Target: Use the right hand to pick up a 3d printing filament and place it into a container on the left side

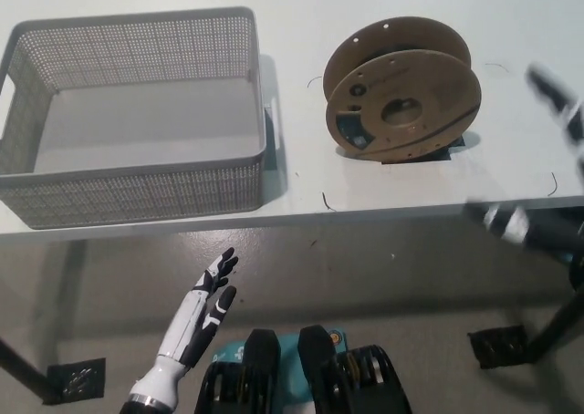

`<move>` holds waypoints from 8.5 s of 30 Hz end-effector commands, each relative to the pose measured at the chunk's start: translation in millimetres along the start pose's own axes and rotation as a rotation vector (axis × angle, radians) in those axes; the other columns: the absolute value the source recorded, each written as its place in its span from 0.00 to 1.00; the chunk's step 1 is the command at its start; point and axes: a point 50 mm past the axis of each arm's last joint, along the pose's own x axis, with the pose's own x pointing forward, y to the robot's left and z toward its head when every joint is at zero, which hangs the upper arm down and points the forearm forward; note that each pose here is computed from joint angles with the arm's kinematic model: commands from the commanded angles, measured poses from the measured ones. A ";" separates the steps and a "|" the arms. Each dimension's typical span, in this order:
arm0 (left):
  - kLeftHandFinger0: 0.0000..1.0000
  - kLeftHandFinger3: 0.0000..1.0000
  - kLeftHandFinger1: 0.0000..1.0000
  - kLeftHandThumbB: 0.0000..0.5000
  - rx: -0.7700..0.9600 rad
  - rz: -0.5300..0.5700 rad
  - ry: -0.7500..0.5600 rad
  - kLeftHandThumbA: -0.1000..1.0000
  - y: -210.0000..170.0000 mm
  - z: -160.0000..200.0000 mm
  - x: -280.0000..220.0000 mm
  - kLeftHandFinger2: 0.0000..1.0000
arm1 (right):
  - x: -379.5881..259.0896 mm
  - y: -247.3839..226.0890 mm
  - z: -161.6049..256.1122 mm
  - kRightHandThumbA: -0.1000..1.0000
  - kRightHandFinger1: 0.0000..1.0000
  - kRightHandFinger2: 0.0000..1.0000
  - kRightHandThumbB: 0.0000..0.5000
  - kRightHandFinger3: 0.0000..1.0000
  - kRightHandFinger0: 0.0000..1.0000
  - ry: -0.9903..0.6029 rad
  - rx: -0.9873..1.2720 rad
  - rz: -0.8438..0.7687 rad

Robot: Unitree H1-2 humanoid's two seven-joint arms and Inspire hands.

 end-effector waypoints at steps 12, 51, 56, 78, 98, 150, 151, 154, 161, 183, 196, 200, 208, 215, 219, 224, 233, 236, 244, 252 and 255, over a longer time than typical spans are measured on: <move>1.00 1.00 1.00 0.56 0.012 0.013 -0.071 1.00 7.8 9.0 7.0 1.00 | 177.3 -134.5 21.5 1.00 1.00 1.00 0.63 1.00 1.00 0.281 -0.342 0.336; 1.00 1.00 1.00 0.49 0.026 0.002 -0.038 1.00 1.0 1.6 -11.8 1.00 | 355.7 12.4 26.2 1.00 1.00 1.00 0.57 1.00 1.00 0.588 -0.483 0.997; 1.00 1.00 1.00 0.54 0.023 -0.001 -0.036 1.00 2.1 0.7 -11.6 1.00 | 349.6 31.0 13.2 1.00 1.00 1.00 0.71 1.00 1.00 0.671 -0.547 0.943; 1.00 1.00 1.00 0.61 0.013 -0.019 -0.036 1.00 -0.1 1.2 -19.0 1.00 | 285.4 78.1 -66.1 1.00 1.00 1.00 0.89 1.00 1.00 0.727 -0.686 1.092; 1.00 1.00 1.00 0.61 0.010 -0.021 -0.044 1.00 2.6 2.4 -14.8 1.00 | 249.7 79.1 -116.6 0.00 0.40 0.54 0.33 0.49 0.23 0.659 -0.724 0.945; 1.00 1.00 1.00 0.53 0.021 -0.034 -0.035 1.00 2.7 -0.2 -20.3 1.00 | 214.3 31.9 -157.6 0.00 0.18 0.74 0.30 0.77 0.00 0.697 1.719 -0.326; 1.00 1.00 1.00 0.52 0.016 -0.038 -0.029 1.00 1.2 -1.1 -24.0 1.00 | 214.1 33.7 -157.3 0.00 0.18 0.73 0.27 0.84 0.00 0.695 1.727 -0.323; 1.00 1.00 1.00 0.51 0.013 -0.043 -0.025 1.00 0.0 -1.7 -28.0 1.00 | 218.6 37.9 -153.3 0.00 0.17 0.70 0.30 0.82 0.00 0.692 1.731 -0.301; 1.00 1.00 1.00 0.51 0.025 -0.048 -0.022 1.00 -3.1 -2.1 -33.4 1.00 | 258.7 46.4 -120.4 0.00 0.19 0.67 0.23 1.00 0.00 0.674 1.676 -0.227; 1.00 1.00 1.00 0.47 0.020 -0.091 -0.024 1.00 -12.5 0.5 -36.3 1.00 | 337.5 149.2 -5.0 0.00 0.40 0.90 0.38 0.74 0.03 0.637 0.543 0.185; 1.00 1.00 1.00 0.50 0.032 -0.119 -0.020 1.00 -12.1 6.1 -30.5 1.00 | 332.0 223.5 37.6 0.00 0.45 0.87 0.38 0.73 0.00 0.466 0.032 0.369; 1.00 1.00 1.00 0.51 0.046 -0.133 -0.024 1.00 -12.3 5.2 -29.8 1.00 | 332.5 231.9 45.9 0.19 1.00 1.00 0.60 1.00 0.69 0.442 0.003 0.388; 1.00 1.00 1.00 0.55 0.068 -0.155 -0.012 1.00 -11.6 6.1 -30.8 1.00 | 352.2 218.7 68.3 0.91 1.00 1.00 1.00 1.00 1.00 0.373 0.002 0.509; 1.00 1.00 1.00 0.56 0.062 -0.158 0.010 1.00 -16.7 5.1 -41.1 1.00 | 372.1 169.7 66.0 0.93 1.00 1.00 0.82 1.00 1.00 0.304 -0.042 0.457; 1.00 1.00 1.00 0.55 0.051 -0.160 0.005 1.00 -13.4 5.9 -36.4 1.00 | 388.6 115.9 67.3 0.90 1.00 1.00 0.78 1.00 1.00 0.214 -0.057 0.373; 1.00 1.00 1.00 0.51 0.043 -0.147 0.005 1.00 -10.9 4.9 -37.4 1.00 | 390.9 49.6 74.4 0.87 1.00 1.00 0.62 1.00 1.00 0.110 -0.074 0.368; 1.00 1.00 1.00 0.55 0.040 -0.130 0.022 1.00 -8.7 1.2 -36.6 1.00 | 306.2 -53.9 99.7 0.95 1.00 1.00 0.69 1.00 1.00 -0.091 -0.176 0.297; 1.00 1.00 1.00 0.52 0.046 -0.122 0.016 1.00 -9.8 2.1 -33.4 1.00 | 264.0 -81.6 100.9 0.99 1.00 1.00 0.70 1.00 1.00 -0.139 -0.094 0.228; 1.00 1.00 1.00 0.46 0.008 -0.094 -0.004 1.00 -14.5 -0.4 -38.8 1.00 | 161.7 -87.6 102.6 0.91 1.00 1.00 0.64 1.00 1.00 -0.268 0.183 0.051; 1.00 1.00 1.00 0.57 -0.029 -0.075 -0.020 1.00 -11.2 -0.6 -36.0 1.00 | 68.9 -52.8 127.8 1.00 1.00 1.00 0.63 1.00 1.00 -0.396 0.408 -0.011; 1.00 1.00 1.00 0.59 -0.042 -0.067 -0.015 1.00 -11.1 -1.7 -35.8 1.00 | 43.2 -38.9 129.7 1.00 1.00 1.00 0.56 1.00 1.00 -0.423 0.498 -0.007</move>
